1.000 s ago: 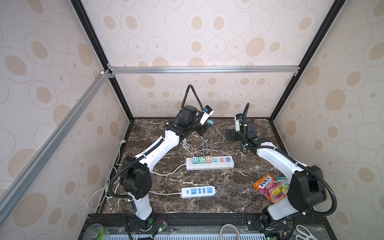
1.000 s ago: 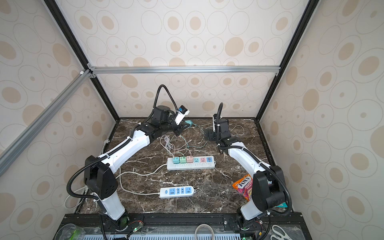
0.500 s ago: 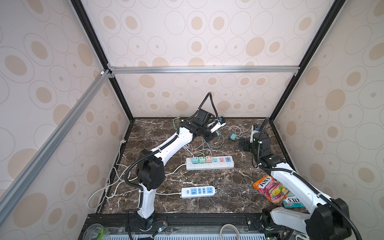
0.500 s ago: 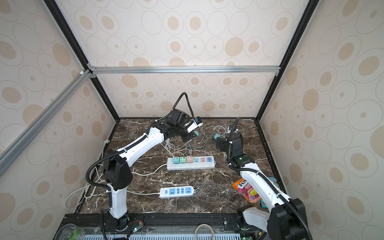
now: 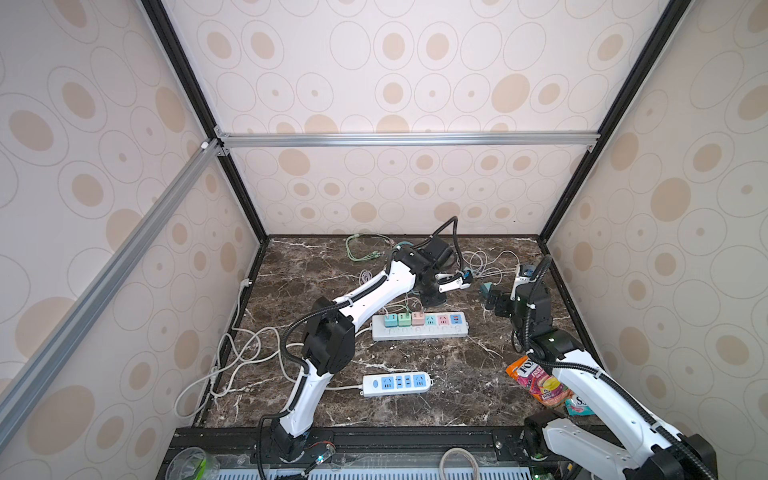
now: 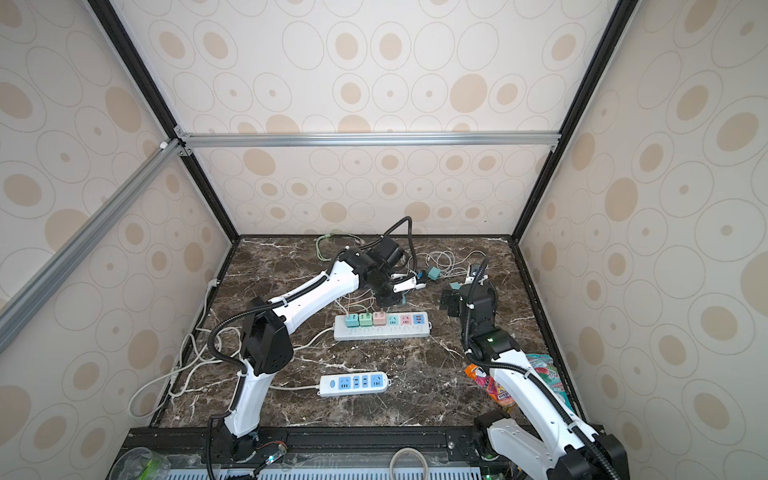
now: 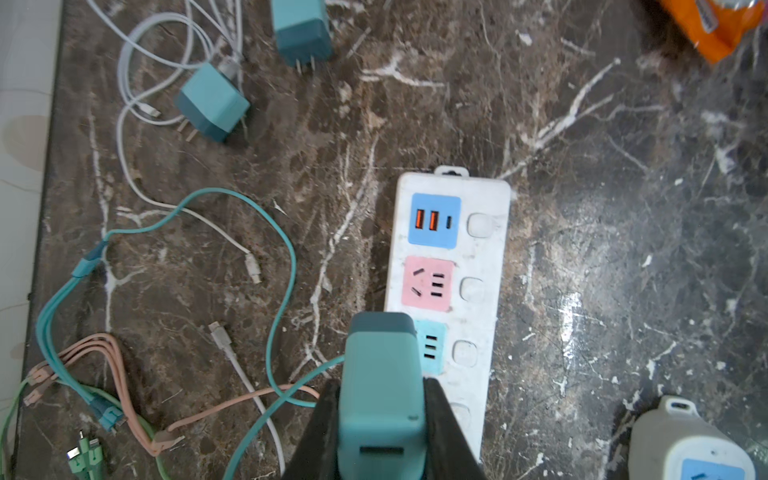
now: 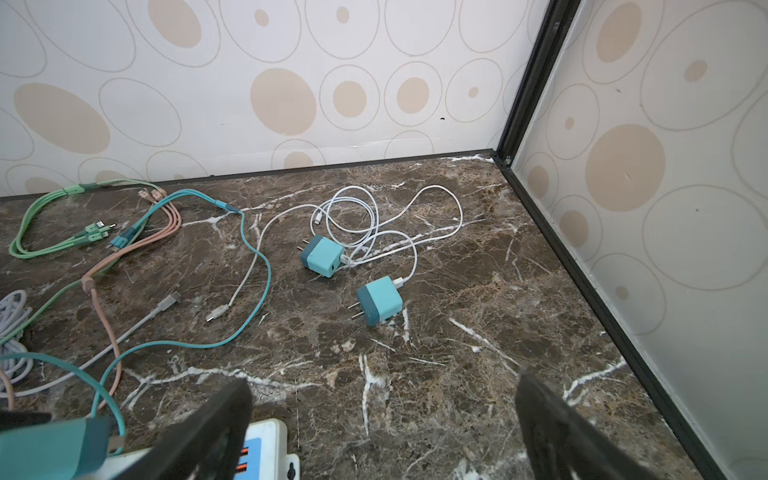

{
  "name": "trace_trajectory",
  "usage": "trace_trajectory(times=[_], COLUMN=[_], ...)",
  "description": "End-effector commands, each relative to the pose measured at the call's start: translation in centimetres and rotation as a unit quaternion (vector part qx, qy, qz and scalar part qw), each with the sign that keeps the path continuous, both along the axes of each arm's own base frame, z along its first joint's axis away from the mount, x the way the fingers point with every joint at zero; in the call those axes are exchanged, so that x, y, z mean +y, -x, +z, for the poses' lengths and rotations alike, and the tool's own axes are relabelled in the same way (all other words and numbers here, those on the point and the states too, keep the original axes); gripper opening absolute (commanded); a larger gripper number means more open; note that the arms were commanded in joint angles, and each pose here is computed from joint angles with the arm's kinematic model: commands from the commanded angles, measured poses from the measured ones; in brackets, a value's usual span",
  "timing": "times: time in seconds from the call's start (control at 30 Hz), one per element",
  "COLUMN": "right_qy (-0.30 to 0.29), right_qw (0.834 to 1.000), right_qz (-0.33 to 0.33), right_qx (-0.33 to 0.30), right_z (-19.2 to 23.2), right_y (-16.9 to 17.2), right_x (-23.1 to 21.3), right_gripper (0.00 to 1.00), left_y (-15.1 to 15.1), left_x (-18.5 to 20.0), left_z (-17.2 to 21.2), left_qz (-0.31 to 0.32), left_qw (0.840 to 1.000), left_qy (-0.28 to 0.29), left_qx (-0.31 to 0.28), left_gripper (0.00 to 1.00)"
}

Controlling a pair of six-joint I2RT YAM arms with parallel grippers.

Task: Insert the plug
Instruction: 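Move the teal charger over the teal socket with left gripper while right returns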

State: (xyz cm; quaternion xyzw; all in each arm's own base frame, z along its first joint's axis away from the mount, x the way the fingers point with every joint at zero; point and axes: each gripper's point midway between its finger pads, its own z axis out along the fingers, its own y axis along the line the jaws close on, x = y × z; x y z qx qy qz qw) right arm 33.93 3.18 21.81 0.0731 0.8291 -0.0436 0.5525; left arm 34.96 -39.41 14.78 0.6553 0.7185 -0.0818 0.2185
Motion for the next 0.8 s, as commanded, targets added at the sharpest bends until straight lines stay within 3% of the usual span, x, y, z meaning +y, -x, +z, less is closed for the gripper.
trace_trajectory(times=[0.0, 0.43, 0.77], right_qy=[0.005, 0.006, 0.005], right_qw=[1.000, 0.999, 0.999], right_qz=[-0.029, -0.047, -0.050], right_qx=[-0.006, -0.005, -0.004], right_z=[0.1, -0.3, -0.3], right_y=[0.3, 0.2, 0.2], right_x=[-1.0, -1.6, -1.6], right_gripper=[1.00, 1.00, 1.00], left_y=[1.3, 3.0, 2.0], left_x=[0.4, 1.8, 1.3], left_z=[0.1, -3.5, -4.7], left_qz=[-0.035, -0.053, -0.050], left_qw=[0.998, 0.990, 0.989], left_qy=[-0.042, -0.125, -0.137], left_qx=[-0.009, 0.030, 0.026], left_gripper=[0.00, 0.00, 0.00])
